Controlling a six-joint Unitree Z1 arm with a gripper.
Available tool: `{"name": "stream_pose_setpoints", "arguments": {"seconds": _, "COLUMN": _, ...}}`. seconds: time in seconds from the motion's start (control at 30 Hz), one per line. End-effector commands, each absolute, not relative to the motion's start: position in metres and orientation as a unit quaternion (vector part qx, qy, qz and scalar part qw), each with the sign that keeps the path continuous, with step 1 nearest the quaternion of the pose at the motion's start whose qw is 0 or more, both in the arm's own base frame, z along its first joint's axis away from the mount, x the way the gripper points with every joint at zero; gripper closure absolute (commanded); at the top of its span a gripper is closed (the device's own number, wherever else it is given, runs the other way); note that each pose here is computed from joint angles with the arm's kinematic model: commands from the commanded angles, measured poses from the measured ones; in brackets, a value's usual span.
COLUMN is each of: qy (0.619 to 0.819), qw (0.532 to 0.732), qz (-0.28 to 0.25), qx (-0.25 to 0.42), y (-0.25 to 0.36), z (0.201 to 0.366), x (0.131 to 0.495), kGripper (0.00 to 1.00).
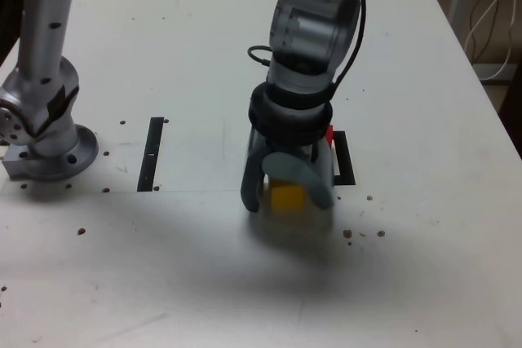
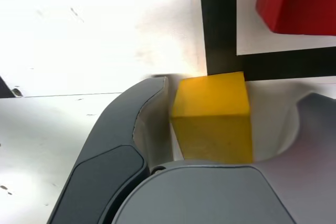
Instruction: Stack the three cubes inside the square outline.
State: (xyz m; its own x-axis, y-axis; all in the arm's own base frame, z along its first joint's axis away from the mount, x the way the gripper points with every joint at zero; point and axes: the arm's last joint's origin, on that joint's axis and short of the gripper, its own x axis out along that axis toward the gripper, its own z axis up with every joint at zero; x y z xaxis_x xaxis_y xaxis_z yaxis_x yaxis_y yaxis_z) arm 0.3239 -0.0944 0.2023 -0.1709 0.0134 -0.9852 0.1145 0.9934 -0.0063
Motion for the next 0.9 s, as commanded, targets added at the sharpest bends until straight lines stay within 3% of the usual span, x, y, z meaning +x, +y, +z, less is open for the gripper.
{"name": "stream_pose_setpoints", "arguments": {"seconds": 0.0, "qy": 0.76, "qw": 0.648, "qz": -0.037, "qx": 0.039, "y": -0.094, "z": 0.2, "x": 0.325, "kGripper": 0.45}}
{"name": "stream_pose_setpoints", "arguments": {"seconds": 0.37, "qy": 0.742, "qw": 0.669, "qz": -0.034, "qx": 0.029, "y": -0.092, "z": 0.2, "x": 0.333, "kGripper": 0.75}}
{"name": "stream_pose_setpoints", "arguments": {"seconds": 0.67, "qy": 0.737, "qw": 0.675, "qz": -0.007, "qx": 0.045, "y": -0.088, "z": 0.205, "x": 0.335, "kGripper": 0.91}}
{"name": "stream_pose_setpoints", "arguments": {"seconds": 0.87, "qy": 0.743, "qw": 0.667, "qz": 0.002, "qx": 0.056, "y": -0.085, "z": 0.217, "x": 0.33, "kGripper": 0.94}}
